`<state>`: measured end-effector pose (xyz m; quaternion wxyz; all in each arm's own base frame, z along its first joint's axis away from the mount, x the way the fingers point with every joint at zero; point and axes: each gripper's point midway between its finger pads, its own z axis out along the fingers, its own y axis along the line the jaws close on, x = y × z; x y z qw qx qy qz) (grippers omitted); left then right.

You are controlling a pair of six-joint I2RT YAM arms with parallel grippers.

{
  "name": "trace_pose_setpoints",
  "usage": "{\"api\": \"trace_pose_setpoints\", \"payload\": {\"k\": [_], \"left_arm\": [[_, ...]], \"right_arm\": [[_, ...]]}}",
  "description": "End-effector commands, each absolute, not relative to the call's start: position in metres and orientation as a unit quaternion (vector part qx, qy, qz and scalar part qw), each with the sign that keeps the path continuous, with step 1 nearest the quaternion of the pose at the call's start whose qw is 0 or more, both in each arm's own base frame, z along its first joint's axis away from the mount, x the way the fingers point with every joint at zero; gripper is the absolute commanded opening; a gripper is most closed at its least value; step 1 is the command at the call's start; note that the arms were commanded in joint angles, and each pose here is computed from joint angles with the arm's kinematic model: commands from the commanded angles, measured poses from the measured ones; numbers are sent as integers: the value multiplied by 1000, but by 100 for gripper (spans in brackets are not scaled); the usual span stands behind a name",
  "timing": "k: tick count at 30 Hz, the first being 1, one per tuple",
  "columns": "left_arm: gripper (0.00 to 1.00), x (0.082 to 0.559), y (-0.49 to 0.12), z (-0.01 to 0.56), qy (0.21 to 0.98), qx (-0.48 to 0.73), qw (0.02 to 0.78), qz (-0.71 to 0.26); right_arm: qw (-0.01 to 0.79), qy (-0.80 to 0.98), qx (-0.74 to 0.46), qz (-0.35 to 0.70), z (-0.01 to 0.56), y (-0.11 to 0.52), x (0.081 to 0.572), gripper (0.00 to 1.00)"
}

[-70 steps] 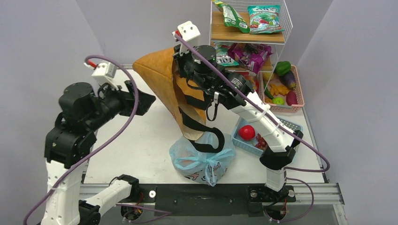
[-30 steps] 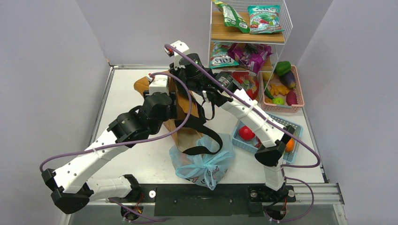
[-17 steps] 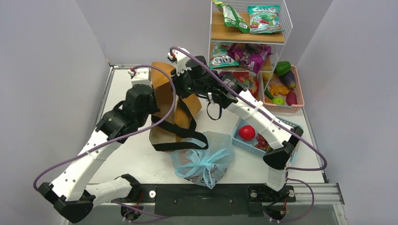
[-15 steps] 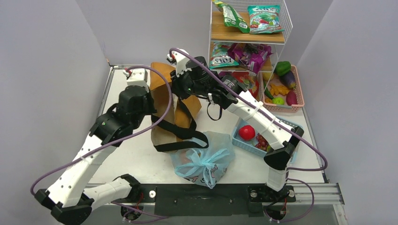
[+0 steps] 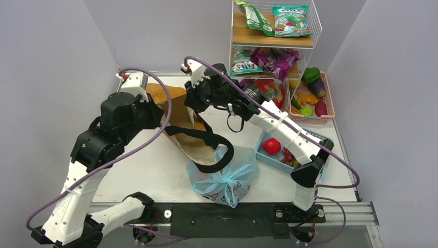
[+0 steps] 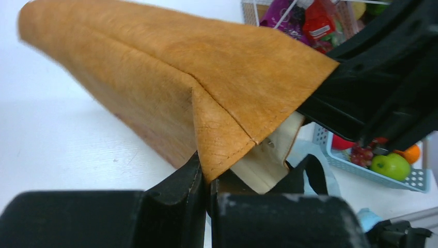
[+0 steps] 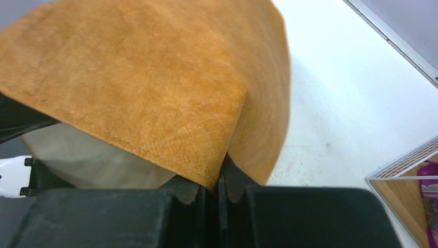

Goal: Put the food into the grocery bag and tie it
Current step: Adjust the grocery bag at the center of the board.

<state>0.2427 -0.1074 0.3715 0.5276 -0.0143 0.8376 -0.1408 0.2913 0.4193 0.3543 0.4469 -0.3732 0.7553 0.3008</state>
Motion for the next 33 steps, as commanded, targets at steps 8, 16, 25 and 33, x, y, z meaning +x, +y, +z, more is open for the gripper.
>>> {"api": "trace_pose_setpoints", "payload": {"k": [8, 16, 25, 33], "left_arm": [[0, 205, -93, 467, 777, -7, 598, -197], [0, 206, -69, 450, 805, -17, 580, -122], [0, 214, -90, 391, 842, 25, 525, -124], [0, 214, -115, 359, 847, 36, 500, -178]], "right_arm": [[530, 703, -337, 333, 440, 405, 290, 0], [486, 727, -331, 355, 416, 420, 280, 0], [482, 767, -342, 250, 370, 385, 290, 0], [508, 806, -282, 113, 350, 337, 322, 36]]}}
